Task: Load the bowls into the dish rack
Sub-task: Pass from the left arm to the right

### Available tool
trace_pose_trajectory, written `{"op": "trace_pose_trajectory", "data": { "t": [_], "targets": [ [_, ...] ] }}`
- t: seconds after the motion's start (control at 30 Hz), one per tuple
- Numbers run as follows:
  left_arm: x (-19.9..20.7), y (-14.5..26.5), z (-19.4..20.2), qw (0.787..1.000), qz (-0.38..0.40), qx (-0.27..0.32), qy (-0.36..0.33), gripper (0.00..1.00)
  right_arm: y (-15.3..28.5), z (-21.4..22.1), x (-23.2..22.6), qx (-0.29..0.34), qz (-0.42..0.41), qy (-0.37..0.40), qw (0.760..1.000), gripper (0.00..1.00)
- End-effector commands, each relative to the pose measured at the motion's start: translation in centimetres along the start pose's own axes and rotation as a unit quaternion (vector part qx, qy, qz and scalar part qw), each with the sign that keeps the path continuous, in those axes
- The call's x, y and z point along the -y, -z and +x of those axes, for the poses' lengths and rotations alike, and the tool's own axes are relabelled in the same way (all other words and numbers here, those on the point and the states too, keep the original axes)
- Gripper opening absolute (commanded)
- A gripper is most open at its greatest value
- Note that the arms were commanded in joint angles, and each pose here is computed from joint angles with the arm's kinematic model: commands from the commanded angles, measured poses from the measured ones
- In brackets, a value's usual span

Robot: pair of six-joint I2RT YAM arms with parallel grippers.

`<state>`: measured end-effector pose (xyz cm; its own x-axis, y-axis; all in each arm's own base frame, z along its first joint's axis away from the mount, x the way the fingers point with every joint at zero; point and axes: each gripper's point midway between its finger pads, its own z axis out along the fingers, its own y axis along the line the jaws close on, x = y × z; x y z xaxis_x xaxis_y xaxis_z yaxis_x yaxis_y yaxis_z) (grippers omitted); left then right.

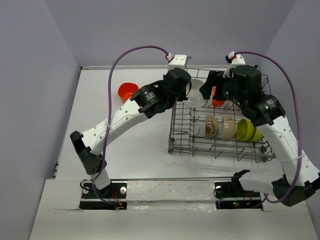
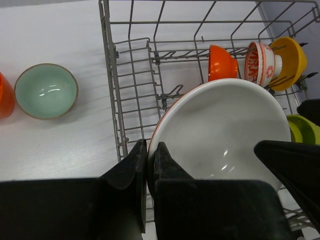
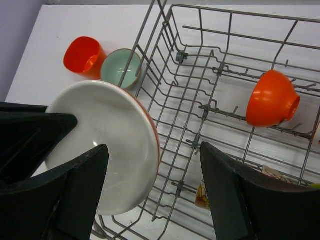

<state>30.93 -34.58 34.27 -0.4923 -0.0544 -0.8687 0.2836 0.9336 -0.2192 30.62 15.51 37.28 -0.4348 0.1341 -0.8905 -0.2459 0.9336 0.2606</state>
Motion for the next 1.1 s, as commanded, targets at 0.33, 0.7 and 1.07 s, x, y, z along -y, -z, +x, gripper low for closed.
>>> {"op": "trace_pose_trajectory", "data": {
  "t": [0.33, 0.7, 1.07],
  "targets": [
    [2.5, 1.8, -4.3, 0.997, 0.026, 0.066, 0.027, 0.0, -1.5, 0.1, 0.9, -0.006, 0.038, 0.009, 0.999, 0.45],
    [3.3, 0.9, -4.4, 0.997, 0.03, 0.071, 0.027, 0.05, -2.3, -0.4, 1.1, -0.007, 0.053, 0.007, 0.999, 0.01],
    [3.2, 1.9, -7.9, 0.991, 0.038, 0.123, 0.02, 0.63, -1.5, -3.3, 4.1, 0.022, 0.15, 0.022, 0.988, 0.01]
  ]
}}
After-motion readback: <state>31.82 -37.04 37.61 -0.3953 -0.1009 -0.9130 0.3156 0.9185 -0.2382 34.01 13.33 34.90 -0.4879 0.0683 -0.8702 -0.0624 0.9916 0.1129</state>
